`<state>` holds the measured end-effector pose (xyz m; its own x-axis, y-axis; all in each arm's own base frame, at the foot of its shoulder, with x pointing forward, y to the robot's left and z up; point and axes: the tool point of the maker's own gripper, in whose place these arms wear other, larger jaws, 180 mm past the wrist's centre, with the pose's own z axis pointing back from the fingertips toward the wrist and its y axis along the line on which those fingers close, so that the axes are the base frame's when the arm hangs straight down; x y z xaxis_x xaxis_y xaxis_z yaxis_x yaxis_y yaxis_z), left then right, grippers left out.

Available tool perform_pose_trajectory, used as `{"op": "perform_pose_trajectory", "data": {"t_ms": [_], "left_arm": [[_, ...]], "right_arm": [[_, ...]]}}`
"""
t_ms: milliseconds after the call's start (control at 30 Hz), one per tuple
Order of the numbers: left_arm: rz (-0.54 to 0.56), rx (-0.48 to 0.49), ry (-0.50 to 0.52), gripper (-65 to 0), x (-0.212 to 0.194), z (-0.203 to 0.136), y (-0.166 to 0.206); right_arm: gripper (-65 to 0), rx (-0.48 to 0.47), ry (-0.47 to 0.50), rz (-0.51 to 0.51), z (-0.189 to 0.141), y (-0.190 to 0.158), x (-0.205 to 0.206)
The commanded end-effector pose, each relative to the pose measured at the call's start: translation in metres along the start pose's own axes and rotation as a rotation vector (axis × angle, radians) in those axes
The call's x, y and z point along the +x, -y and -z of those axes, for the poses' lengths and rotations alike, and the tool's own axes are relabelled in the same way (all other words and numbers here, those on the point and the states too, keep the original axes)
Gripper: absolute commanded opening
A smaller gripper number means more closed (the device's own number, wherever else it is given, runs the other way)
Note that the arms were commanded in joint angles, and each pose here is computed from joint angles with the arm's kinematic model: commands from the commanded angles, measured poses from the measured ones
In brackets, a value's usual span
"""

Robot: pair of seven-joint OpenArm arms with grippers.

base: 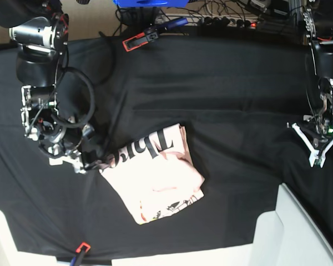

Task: Fold the T-shirt properly
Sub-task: 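Pull the printed edge with the right gripper to square the folded shirt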

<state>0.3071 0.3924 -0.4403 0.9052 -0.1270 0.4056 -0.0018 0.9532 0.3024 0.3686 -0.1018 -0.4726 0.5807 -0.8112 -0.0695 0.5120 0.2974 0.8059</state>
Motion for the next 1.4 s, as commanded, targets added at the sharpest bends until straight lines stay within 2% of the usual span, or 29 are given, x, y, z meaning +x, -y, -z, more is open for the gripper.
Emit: {"op": "perform_pose_trajectory", "data": {"t_ms": [0, 100, 233, 333, 533, 833, 867, 933, 1100, 1167, 1300, 1367], "left_arm": [[0.009, 0.044, 0.043, -61.6, 0.013, -0.008, -0.019], [0.037, 0.063, 0.059, -61.8, 0.012, -0.013, -0.021], [0.072, 0.071, 0.095, -61.8, 0.019, -0.024, -0.017], [0.087, 0.074, 0.122, -61.8, 0.025, -0.03, -0.015], [0.083, 0.065, 0.117, -61.8, 0.026, -0.03, -0.009], [0.077, 0.054, 0.116, -61.8, 0.025, -0.028, -0.003], [0.075, 0.052, 0.112, -61.8, 0.024, -0.027, -0.002], [0.075, 0.052, 0.113, -61.8, 0.025, -0.027, -0.002], [0.074, 0.05, 0.113, -61.8, 0.025, -0.027, -0.002], [0.074, 0.05, 0.113, -61.8, 0.025, -0.027, -0.002], [0.075, 0.05, 0.112, -61.8, 0.024, -0.026, -0.001], [0.075, 0.05, 0.111, -61.8, 0.023, -0.026, -0.001]], "right_arm": [[-19.4, 0.038, 0.028, -0.018, 0.001, -0.019, 0.014], [-19.4, 0.014, 0.025, -0.02, 0.007, -0.017, 0.018], [-19.4, -0.046, 0.012, -0.099, 0.013, -0.018, 0.023], [-19.4, -0.028, -0.004, -0.155, 0.017, -0.025, 0.021], [-19.4, -0.041, 0.032, -0.152, 0.02, -0.022, 0.027], [-20.6, -0.029, 0.031, -0.159, 0.021, -0.029, 0.029], [-22.1, -0.029, 0.031, -0.159, 0.021, -0.029, 0.029], [-29.0, -0.029, 0.031, -0.159, 0.021, -0.029, 0.029], [-56.9, -0.027, 0.016, -0.156, 0.021, -0.03, 0.027], [-65.0, -0.028, 0.002, -0.156, 0.021, -0.029, 0.024], [-64.3, -0.031, -0.008, -0.147, 0.02, -0.026, 0.023], [-64.4, -0.049, -0.019, -0.138, 0.016, -0.013, 0.019]]}}
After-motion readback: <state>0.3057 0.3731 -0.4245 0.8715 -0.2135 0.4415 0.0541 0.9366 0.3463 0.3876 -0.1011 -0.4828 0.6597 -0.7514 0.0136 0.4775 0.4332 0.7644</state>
